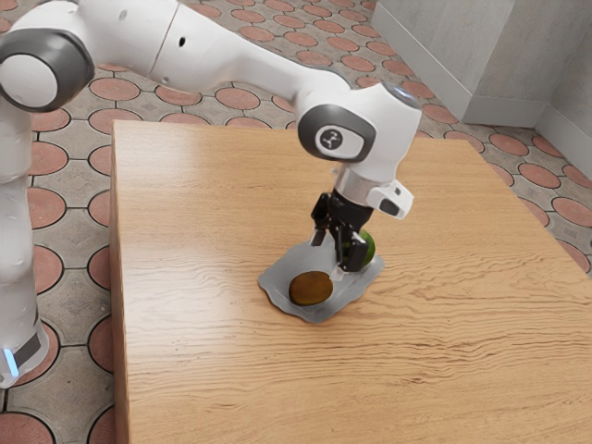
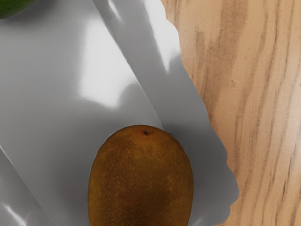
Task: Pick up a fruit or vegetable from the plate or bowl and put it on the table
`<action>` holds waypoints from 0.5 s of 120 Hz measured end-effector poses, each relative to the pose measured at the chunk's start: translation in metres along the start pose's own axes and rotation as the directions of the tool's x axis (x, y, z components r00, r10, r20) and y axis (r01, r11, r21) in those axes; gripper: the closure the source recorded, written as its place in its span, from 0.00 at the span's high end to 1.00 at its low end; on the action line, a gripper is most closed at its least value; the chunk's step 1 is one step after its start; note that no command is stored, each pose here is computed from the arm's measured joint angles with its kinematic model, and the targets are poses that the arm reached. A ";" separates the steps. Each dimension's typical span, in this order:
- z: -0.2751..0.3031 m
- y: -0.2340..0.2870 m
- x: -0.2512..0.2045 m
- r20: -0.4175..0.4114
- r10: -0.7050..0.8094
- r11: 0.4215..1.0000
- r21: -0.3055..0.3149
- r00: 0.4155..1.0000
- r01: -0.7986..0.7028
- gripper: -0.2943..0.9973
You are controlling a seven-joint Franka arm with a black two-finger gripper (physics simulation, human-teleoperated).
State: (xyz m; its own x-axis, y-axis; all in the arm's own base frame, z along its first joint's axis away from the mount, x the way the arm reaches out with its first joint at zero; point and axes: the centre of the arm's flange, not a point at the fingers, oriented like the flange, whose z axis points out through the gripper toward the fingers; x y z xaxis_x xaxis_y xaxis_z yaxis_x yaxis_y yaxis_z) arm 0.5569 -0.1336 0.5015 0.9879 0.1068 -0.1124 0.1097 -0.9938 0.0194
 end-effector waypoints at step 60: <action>0.044 -0.008 0.005 -0.011 -0.012 1.000 -0.006 1.000 0.012 0.77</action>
State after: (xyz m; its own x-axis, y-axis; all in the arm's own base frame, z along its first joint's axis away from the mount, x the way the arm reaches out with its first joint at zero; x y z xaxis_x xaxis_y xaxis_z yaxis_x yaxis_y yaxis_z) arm 0.5556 -0.1263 0.4574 0.9877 0.1190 -0.1015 0.1220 -0.9922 0.0240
